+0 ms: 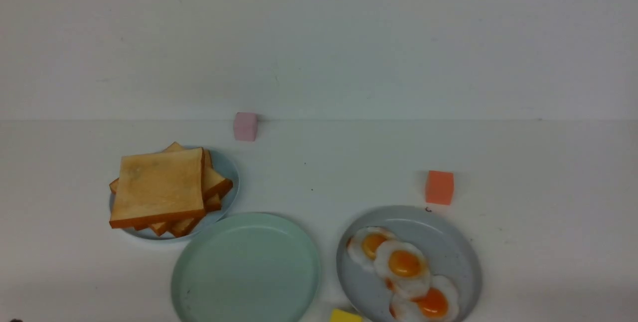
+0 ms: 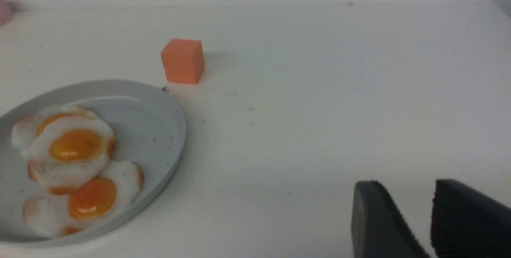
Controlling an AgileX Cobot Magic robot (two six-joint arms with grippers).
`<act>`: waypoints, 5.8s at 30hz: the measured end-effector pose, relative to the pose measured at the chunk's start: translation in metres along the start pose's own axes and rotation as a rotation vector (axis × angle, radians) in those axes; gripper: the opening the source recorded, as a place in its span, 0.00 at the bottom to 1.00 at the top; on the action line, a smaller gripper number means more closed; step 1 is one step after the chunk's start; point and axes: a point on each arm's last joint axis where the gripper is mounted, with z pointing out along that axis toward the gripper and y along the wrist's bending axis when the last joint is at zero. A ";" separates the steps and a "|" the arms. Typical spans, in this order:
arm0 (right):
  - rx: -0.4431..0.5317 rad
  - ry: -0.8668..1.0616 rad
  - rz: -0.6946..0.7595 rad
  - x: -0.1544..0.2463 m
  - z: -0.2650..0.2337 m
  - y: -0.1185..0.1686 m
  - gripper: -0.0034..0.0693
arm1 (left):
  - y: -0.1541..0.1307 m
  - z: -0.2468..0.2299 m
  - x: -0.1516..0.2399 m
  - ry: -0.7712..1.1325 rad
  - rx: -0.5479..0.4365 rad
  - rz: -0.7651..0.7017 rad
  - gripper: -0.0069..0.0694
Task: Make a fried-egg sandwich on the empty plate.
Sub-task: Use the left arm to grab a slice of bread, then use the left arm to put a slice of bread into the empty plate in the middle
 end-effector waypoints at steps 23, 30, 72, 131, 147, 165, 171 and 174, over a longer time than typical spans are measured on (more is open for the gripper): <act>-0.228 -0.784 0.497 -0.107 -0.048 0.002 0.38 | -0.020 -0.033 -0.094 -0.555 0.245 -0.324 0.40; -0.226 -0.811 0.416 -0.218 -0.092 0.007 0.38 | -0.035 -0.060 -0.196 -0.461 0.183 -0.339 0.40; -0.675 0.732 0.088 -0.119 0.042 0.086 0.38 | 0.021 0.264 -0.116 0.934 -0.211 -0.495 0.59; -0.687 0.697 0.060 -0.121 0.044 0.086 0.38 | -0.041 0.233 -0.024 1.067 0.194 -0.200 0.14; -0.554 0.608 0.051 -0.133 0.104 0.095 0.54 | -0.040 0.237 0.009 1.234 0.203 -0.258 0.54; -0.601 1.017 -0.158 -0.082 0.225 0.131 0.69 | -0.063 0.145 -0.111 0.970 0.338 -0.119 0.79; -0.650 1.025 -0.089 -0.080 0.227 0.138 0.69 | -0.055 0.175 -0.099 0.919 0.245 -0.156 0.60; -0.662 1.027 -0.072 -0.083 0.225 0.139 0.69 | -0.052 0.194 -0.082 0.984 0.221 -0.172 0.43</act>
